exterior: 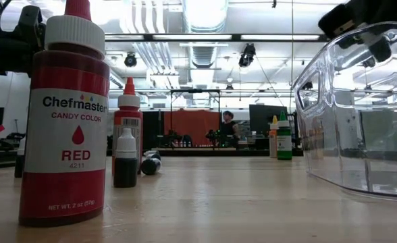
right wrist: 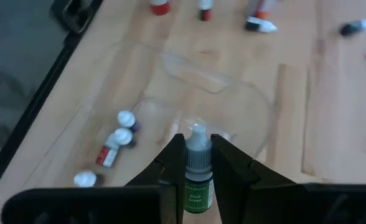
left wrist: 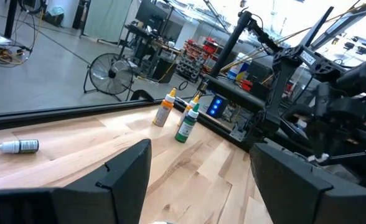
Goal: Pick & Place food coloring
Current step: Put the green food color into the transparent bin
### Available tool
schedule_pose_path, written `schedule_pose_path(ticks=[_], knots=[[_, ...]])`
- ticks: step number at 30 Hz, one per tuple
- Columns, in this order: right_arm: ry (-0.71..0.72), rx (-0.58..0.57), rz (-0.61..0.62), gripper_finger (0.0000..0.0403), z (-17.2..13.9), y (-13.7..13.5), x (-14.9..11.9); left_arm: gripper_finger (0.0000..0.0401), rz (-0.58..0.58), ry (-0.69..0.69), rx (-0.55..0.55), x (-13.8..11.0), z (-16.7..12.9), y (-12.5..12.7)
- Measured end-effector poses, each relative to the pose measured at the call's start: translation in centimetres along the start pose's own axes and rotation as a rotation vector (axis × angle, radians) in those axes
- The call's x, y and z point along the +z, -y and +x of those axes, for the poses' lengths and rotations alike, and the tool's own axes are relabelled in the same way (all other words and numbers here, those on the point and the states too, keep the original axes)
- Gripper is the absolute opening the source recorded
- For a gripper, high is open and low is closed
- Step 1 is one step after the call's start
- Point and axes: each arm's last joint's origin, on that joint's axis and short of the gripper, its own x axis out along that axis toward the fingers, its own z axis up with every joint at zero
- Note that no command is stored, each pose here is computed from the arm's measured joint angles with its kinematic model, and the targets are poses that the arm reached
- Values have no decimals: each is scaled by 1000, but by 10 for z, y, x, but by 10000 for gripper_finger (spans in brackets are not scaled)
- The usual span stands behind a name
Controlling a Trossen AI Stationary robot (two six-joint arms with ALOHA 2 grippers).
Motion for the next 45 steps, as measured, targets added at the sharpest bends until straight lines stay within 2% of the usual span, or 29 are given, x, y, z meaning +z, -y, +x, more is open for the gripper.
schedule_pose_path(ticks=[6, 11, 14, 17, 25, 45], knots=[[11, 52, -177, 45, 7, -14, -7, 245, 0, 0, 0, 0, 0, 0], [159, 159, -317, 44, 17, -24, -10, 245, 0, 0, 0, 0, 0, 0], [216, 184, -339, 44, 22, -25, -10, 245, 0, 0, 0, 0, 0, 0], [211, 203, -349, 43, 26, -25, -13, 245, 0, 1, 1, 0, 0, 0], [232, 345, -471, 43, 42, -29, -25, 245, 1, -1, 1, 0, 0, 0], [236, 311, -570, 43, 82, -18, -37, 245, 1, -1, 1, 0, 0, 0]])
